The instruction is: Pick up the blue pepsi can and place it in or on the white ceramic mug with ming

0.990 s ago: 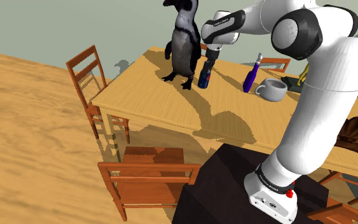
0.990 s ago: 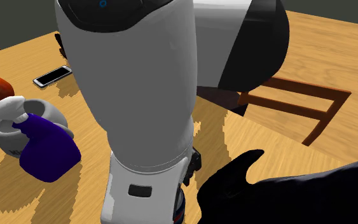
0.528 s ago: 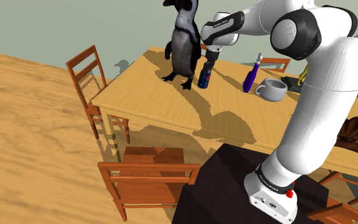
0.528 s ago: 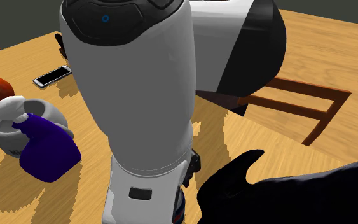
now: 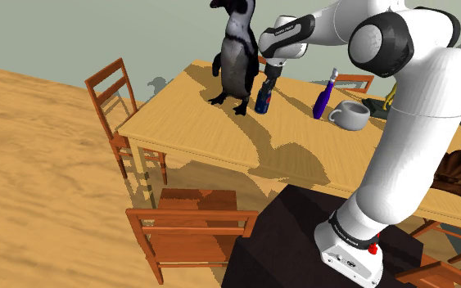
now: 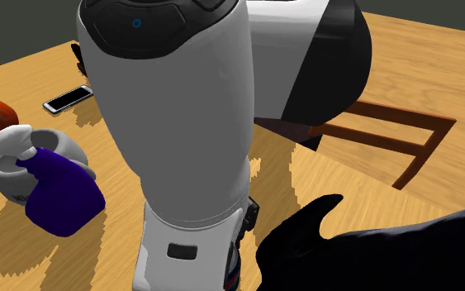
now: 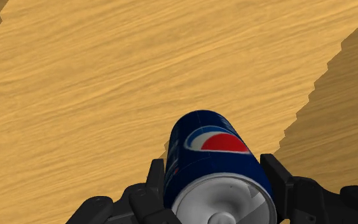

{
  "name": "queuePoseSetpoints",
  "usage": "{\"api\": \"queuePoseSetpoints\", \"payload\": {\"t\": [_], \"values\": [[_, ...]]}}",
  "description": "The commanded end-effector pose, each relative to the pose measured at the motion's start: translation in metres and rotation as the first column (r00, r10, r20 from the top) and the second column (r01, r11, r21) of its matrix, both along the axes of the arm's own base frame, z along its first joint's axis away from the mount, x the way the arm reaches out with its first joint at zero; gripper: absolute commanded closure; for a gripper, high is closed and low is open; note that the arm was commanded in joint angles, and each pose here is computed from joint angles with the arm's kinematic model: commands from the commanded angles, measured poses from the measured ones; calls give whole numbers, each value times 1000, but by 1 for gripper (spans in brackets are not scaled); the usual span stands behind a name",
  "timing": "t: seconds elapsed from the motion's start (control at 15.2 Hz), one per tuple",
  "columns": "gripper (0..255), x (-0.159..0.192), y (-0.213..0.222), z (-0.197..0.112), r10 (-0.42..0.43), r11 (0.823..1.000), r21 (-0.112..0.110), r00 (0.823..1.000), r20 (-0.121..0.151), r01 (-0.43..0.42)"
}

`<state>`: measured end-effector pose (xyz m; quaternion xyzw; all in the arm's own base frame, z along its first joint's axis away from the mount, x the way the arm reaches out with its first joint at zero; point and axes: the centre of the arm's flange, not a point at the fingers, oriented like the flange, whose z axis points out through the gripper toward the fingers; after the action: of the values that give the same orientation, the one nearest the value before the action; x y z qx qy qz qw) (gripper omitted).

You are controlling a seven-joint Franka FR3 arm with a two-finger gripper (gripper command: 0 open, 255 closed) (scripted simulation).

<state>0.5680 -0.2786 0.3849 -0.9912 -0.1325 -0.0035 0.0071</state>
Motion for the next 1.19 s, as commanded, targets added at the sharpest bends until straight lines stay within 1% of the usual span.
{"api": "queuePoseSetpoints", "payload": {"t": [0.0, 0.13, 1.12], "values": [[255, 0, 0, 0, 0, 1000, 0, 1000, 0, 0], [255, 0, 0, 0, 0, 1000, 0, 1000, 0, 0], [255, 0, 0, 79, 0, 1000, 0, 1000, 0, 0]]}}
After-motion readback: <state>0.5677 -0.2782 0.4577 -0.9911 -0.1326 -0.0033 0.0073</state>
